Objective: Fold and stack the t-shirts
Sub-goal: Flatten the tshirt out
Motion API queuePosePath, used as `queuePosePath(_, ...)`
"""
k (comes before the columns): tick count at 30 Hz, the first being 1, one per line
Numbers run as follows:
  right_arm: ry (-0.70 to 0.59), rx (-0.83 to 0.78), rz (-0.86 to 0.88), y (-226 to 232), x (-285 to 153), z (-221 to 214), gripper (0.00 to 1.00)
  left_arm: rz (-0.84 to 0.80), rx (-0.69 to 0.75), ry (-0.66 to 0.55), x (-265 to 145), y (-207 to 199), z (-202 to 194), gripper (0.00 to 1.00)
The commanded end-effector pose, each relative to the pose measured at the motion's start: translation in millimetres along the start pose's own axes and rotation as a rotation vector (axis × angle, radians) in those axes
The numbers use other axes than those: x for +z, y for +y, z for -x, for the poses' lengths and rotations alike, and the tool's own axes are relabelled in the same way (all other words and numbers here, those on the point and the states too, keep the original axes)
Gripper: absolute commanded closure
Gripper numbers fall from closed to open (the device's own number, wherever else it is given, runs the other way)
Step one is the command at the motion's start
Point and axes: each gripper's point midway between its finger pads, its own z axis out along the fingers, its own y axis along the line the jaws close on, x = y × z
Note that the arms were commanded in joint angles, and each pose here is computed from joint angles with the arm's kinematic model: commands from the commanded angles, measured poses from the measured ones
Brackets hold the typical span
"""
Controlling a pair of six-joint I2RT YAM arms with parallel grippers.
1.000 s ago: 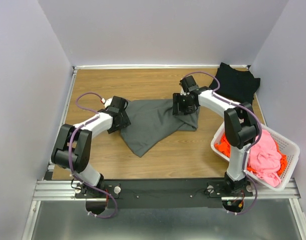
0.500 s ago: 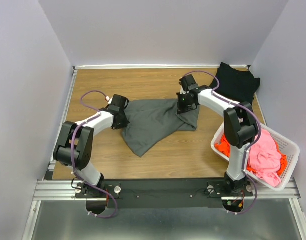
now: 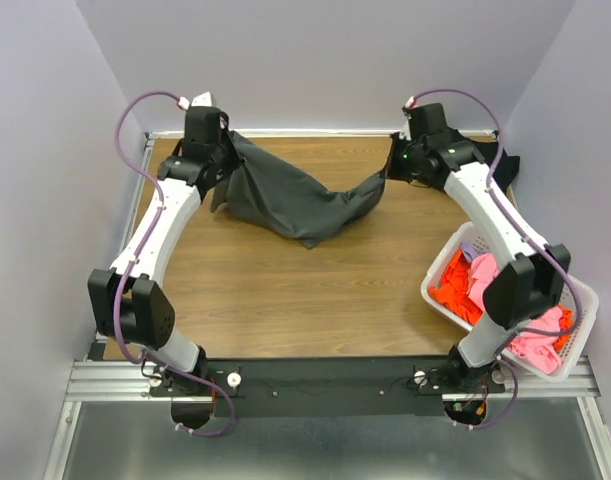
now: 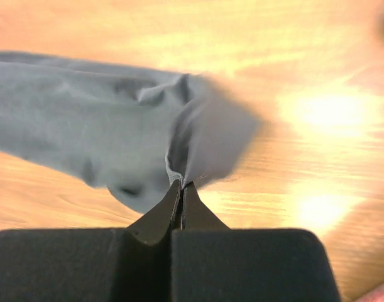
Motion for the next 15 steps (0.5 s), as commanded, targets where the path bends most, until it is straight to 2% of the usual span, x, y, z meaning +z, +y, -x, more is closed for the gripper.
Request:
queuePosePath(1, -0.120, 0.012, -0.084, -7, -59, 30, 0.99, -0.001, 0.018, -0.036, -39, 6, 36, 1.00)
queuePosePath(5, -0.292, 0.048, -0.107, -6, -120, 66, 0.99, -0.025, -0.010, -0.170, -87, 7, 88, 1.00)
queuePosePath(10, -0.486, 0.081, -0.133, -10, -192, 94, 0.99, -0.055, -0.020, -0.279, -133, 6, 125, 1.00)
queuePosePath(15, -0.590, 0.107, -0.216, -25, -224, 107, 0.99, -0.084, -0.028, -0.328, -153, 6, 145, 1.00)
